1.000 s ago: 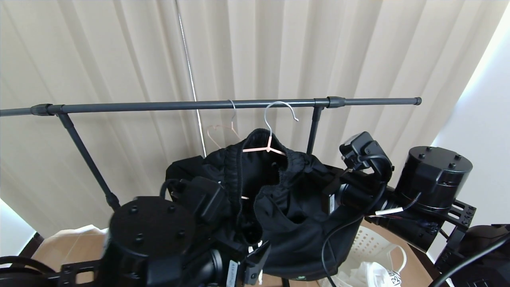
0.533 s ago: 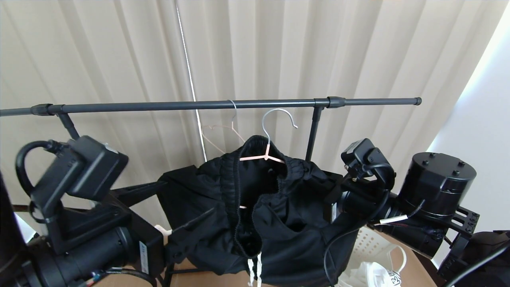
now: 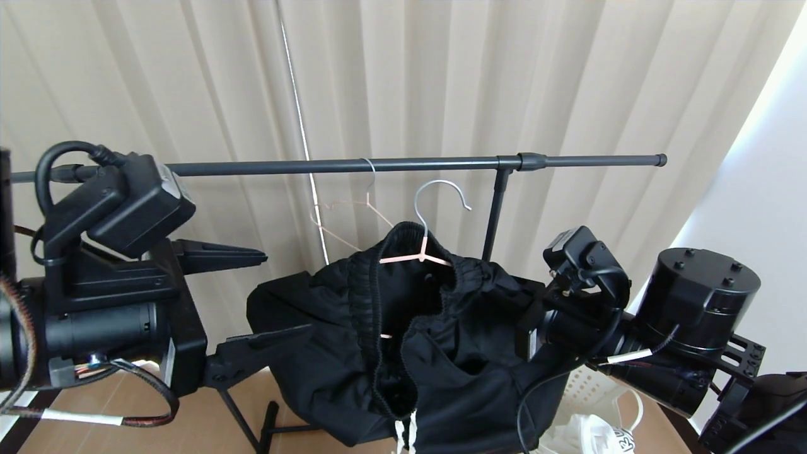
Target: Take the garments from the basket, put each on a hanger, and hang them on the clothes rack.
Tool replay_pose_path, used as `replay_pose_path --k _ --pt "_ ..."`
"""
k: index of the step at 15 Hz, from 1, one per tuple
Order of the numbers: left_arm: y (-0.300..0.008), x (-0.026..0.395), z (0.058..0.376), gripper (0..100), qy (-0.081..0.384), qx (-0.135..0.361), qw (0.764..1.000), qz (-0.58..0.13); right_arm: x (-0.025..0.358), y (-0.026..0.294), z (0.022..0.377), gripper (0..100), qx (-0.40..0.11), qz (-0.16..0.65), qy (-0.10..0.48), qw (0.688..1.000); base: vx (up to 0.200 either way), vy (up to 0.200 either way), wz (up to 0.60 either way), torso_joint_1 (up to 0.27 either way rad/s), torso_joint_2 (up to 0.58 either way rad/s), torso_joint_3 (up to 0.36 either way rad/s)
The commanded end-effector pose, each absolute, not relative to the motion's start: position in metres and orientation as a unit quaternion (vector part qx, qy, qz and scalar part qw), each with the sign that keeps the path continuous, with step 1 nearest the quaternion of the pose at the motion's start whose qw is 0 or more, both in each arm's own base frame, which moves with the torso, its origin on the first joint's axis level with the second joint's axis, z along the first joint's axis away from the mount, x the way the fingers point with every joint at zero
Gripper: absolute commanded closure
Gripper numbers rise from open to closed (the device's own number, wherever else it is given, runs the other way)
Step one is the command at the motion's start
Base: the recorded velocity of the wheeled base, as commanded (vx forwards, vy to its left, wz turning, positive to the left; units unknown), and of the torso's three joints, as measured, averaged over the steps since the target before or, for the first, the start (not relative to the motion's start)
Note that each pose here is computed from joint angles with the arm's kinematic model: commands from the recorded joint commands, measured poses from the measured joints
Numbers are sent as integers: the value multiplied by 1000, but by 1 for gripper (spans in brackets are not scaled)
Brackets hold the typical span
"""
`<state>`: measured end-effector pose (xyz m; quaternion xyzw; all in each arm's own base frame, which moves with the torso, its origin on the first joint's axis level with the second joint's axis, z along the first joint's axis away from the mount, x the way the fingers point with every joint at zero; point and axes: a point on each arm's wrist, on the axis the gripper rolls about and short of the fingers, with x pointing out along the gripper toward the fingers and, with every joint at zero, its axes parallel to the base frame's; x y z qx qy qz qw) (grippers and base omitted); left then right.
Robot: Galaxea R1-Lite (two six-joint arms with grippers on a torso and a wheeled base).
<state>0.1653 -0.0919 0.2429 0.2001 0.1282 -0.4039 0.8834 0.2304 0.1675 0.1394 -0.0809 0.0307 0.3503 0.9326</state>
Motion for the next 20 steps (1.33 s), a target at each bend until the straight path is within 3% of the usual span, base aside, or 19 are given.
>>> replay_pose_path --k 1,4,20 --pt "-98 193 241 0 138 251 864 -415 228 171 138 100 -81 364 31 927 0 0 0 0 0 0" --pt "-109 212 230 0 137 298 840 -431 225 173 137 100 -82 370 34 925 0 0 0 0 0 0" --pt "-134 228 197 0 169 289 805 -490 207 189 140 100 -78 408 10 910 0 0 0 0 0 0"
